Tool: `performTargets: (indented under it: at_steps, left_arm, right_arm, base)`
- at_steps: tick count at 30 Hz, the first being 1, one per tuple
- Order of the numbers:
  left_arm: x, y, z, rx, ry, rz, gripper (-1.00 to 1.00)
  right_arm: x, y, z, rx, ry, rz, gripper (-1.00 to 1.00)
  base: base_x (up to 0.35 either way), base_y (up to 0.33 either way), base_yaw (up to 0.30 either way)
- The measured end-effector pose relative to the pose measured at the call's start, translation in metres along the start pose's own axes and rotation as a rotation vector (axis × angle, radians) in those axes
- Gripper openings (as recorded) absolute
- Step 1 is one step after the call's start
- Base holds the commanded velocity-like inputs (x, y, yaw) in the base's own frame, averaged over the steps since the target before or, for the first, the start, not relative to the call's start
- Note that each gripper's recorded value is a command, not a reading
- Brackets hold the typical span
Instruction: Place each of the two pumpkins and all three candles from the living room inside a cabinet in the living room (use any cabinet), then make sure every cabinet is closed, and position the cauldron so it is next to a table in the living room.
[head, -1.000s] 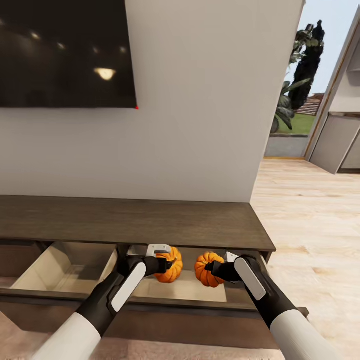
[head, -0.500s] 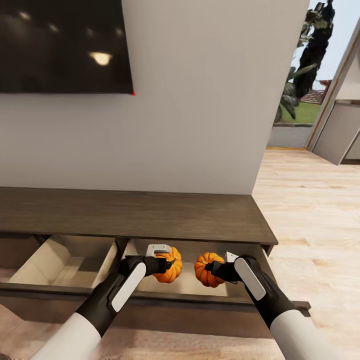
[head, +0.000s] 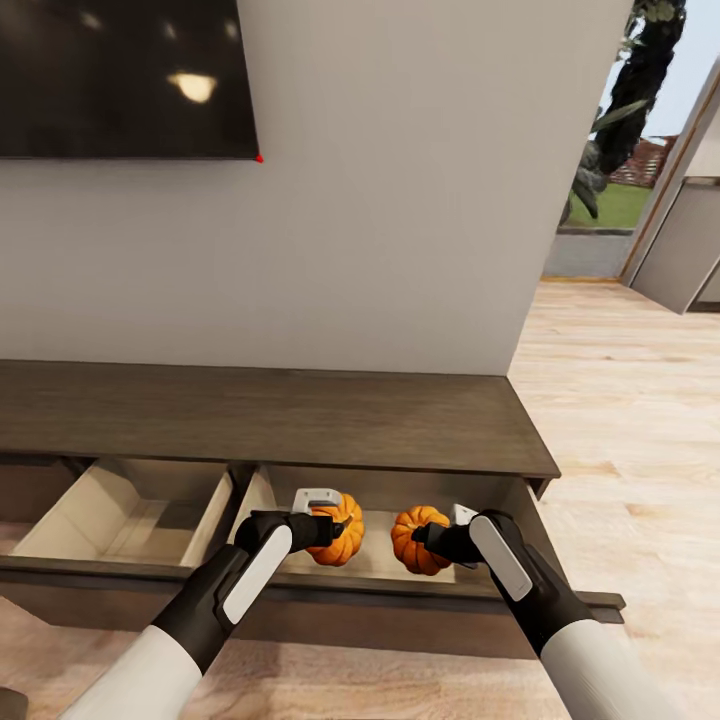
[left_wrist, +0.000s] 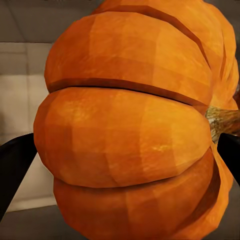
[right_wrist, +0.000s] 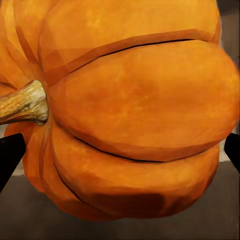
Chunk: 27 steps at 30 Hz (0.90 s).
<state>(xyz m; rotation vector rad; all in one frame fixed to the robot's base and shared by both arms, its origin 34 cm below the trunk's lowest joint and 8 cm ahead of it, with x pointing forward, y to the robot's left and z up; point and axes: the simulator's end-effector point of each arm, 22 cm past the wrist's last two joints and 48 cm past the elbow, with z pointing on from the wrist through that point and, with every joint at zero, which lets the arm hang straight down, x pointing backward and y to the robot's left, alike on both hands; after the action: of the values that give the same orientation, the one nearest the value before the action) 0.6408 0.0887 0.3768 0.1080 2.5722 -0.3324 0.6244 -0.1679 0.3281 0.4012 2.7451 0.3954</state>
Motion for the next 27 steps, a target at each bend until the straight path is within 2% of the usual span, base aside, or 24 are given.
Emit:
performTargets:
  at_steps: [4, 7, 22, 27]
  left_arm:
    - [0.000, 0.000, 0.000, 0.000, 0.000, 0.000, -1.00]
    - [0.000, 0.000, 0.000, 0.001, -0.001, -0.001, -1.00]
    - [-0.001, 0.000, -0.001, 0.000, -0.003, 0.000, -1.00]
    - [-0.001, 0.004, -0.001, -0.018, -0.002, 0.002, -1.00]
  right_arm:
    - [-0.002, -0.015, -0.001, 0.073, -0.003, 0.000, -1.00]
    - [-0.005, -0.017, -0.002, 0.086, -0.007, 0.003, -1.00]
    - [-0.007, -0.016, -0.003, 0.092, -0.010, 0.004, -1.00]
    - [-0.007, -0.015, -0.003, 0.091, -0.010, 0.003, -1.00]
  base:
    - [0.000, 0.000, 0.000]
    - [0.000, 0.000, 0.000]
    - [0.007, 0.000, 0.000]
    - [0.166, 0.000, 0.000]
